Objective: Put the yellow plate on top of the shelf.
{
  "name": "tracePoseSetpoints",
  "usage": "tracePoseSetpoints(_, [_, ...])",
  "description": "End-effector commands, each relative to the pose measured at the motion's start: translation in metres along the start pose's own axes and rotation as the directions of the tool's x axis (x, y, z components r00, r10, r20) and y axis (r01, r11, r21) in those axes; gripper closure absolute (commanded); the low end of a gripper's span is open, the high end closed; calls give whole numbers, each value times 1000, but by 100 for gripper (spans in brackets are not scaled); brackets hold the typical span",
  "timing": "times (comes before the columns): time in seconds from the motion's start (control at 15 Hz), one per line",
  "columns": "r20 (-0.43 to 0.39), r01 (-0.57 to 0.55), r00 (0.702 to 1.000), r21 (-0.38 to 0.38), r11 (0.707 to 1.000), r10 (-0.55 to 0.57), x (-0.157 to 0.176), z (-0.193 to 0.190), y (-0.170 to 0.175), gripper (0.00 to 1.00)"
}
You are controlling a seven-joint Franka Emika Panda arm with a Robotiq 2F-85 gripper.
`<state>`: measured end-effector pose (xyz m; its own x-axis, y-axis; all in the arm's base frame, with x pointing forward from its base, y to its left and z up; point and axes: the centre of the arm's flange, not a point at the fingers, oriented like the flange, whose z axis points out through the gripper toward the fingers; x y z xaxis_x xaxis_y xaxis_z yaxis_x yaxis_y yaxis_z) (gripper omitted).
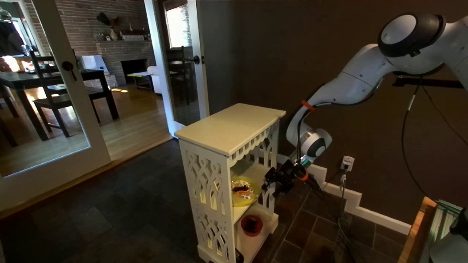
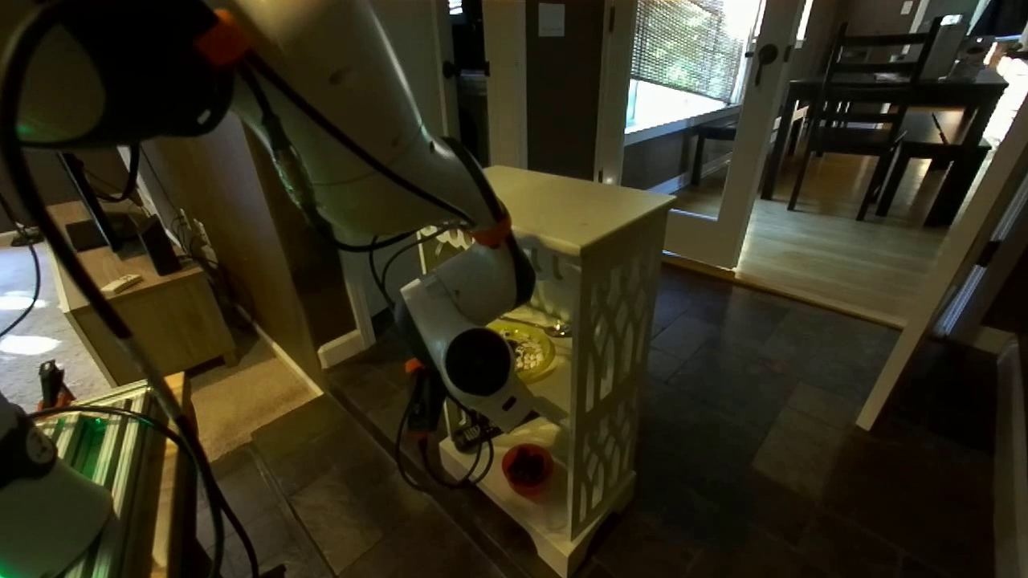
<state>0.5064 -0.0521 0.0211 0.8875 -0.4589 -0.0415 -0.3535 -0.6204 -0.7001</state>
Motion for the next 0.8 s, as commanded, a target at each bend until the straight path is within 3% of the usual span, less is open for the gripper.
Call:
tracePoseSetpoints(0.0, [4, -5, 1000, 49, 999, 5, -2, 6, -3, 40])
tracePoseSetpoints(0.2, [25, -7, 1000, 62, 998, 5, -3, 10, -8, 47])
tracePoseSetpoints(0.27, [27, -8, 1000, 66, 998, 6, -3, 10, -9, 55])
tracePoseSetpoints(0.33, [29, -8, 1000, 70, 998, 6, -4, 10, -10, 53])
tracePoseSetpoints(0.67, [32, -48, 999, 117, 992, 44, 0, 13, -4, 79])
tracePoseSetpoints(0.73, [34, -62, 998, 129, 990, 58, 1, 14, -1, 80])
